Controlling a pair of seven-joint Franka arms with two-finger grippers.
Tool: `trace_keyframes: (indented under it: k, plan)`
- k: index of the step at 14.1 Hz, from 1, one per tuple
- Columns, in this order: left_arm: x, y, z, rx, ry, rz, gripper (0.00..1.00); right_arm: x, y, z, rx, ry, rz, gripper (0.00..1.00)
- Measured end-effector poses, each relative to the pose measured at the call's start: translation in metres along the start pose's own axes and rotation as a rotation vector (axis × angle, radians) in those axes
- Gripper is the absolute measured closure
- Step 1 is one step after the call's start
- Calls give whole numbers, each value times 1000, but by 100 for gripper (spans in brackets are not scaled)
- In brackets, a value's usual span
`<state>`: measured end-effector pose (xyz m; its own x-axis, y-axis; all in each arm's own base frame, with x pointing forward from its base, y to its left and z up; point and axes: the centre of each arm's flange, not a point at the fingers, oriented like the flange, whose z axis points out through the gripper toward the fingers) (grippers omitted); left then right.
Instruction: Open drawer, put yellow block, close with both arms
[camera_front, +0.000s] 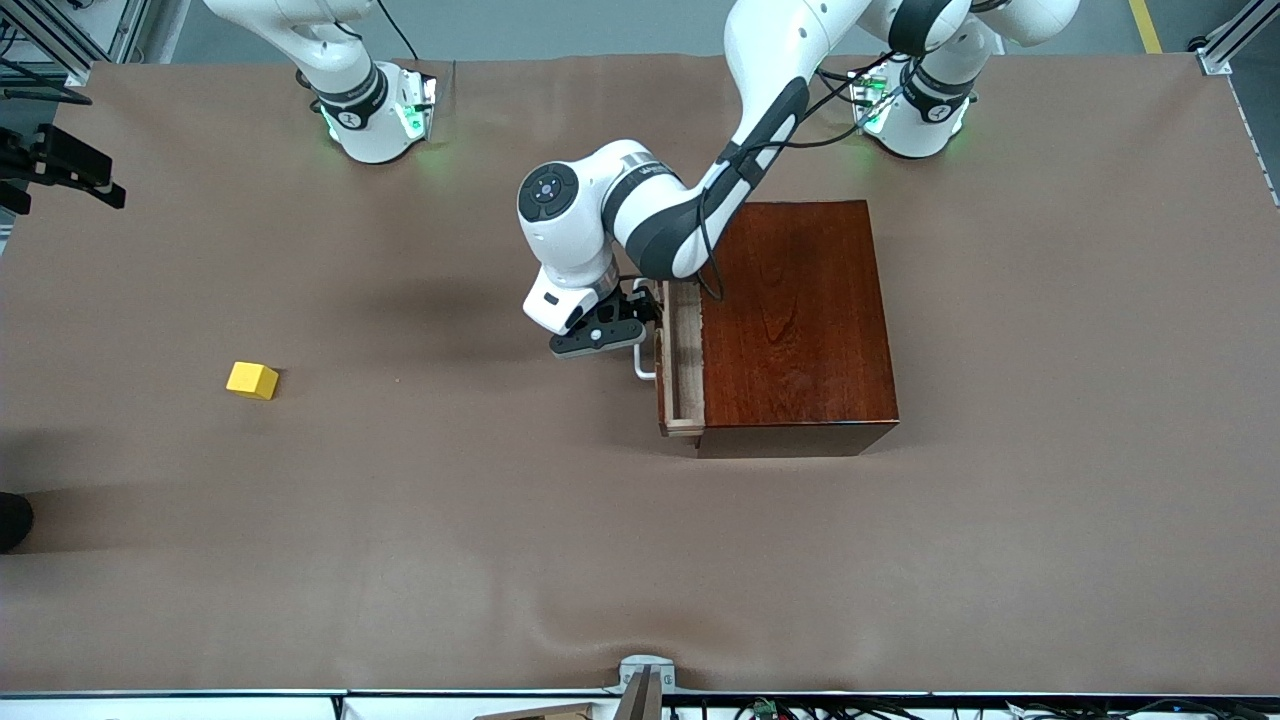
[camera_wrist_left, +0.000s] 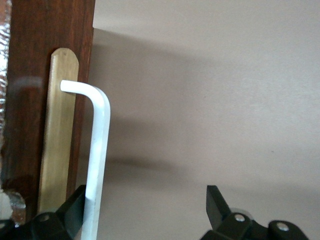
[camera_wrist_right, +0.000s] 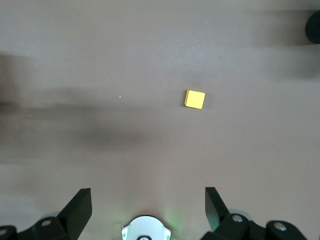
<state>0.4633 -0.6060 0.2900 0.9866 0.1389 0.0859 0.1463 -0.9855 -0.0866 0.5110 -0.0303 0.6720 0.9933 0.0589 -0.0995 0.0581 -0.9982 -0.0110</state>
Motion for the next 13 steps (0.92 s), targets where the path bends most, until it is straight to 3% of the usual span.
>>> trace_keyframes:
  k: [8, 13]
  plan:
    - [-3, 12, -9, -83, 3, -10, 0, 0, 0, 0, 0, 0, 0, 0]
    - [-2, 13, -11, -94, 3, -14, 0, 0, 0, 0, 0, 0, 0, 0]
